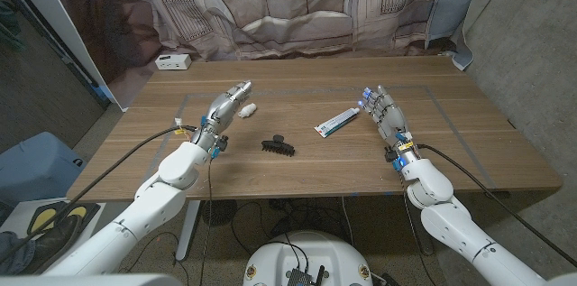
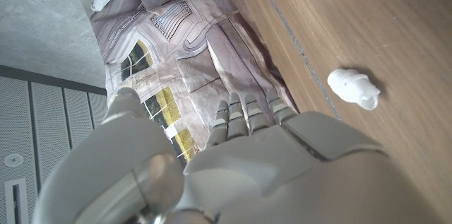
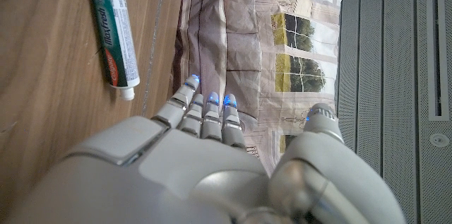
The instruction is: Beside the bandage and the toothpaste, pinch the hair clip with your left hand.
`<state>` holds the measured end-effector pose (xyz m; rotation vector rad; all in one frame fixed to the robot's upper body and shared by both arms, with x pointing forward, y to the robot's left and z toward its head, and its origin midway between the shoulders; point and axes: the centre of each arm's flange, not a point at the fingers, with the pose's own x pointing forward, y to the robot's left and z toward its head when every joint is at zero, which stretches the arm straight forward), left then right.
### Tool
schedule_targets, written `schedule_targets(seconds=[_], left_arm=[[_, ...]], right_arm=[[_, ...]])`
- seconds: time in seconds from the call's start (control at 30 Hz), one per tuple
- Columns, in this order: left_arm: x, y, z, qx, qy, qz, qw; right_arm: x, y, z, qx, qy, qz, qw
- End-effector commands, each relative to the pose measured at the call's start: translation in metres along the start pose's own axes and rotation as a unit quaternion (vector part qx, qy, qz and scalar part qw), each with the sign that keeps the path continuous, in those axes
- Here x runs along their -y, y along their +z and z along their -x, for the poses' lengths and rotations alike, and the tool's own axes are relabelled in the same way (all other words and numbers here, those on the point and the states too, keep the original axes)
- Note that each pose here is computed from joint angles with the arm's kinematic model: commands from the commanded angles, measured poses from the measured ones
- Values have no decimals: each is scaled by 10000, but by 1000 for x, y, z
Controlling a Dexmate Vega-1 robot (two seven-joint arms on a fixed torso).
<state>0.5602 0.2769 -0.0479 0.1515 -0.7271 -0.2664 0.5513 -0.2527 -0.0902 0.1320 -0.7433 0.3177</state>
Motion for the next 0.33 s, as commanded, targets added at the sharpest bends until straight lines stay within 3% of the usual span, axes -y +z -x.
schedule_targets(seconds=[0.03,0.33], left_arm=[[1,-15,9,-229,-19,130,9997],[-1,-14,11,-226,-44,100,9997]], right_arm=[[2,-8,7,-79,-123,-40,9999],[-1,-11,10,-45,-176,-57,9998]])
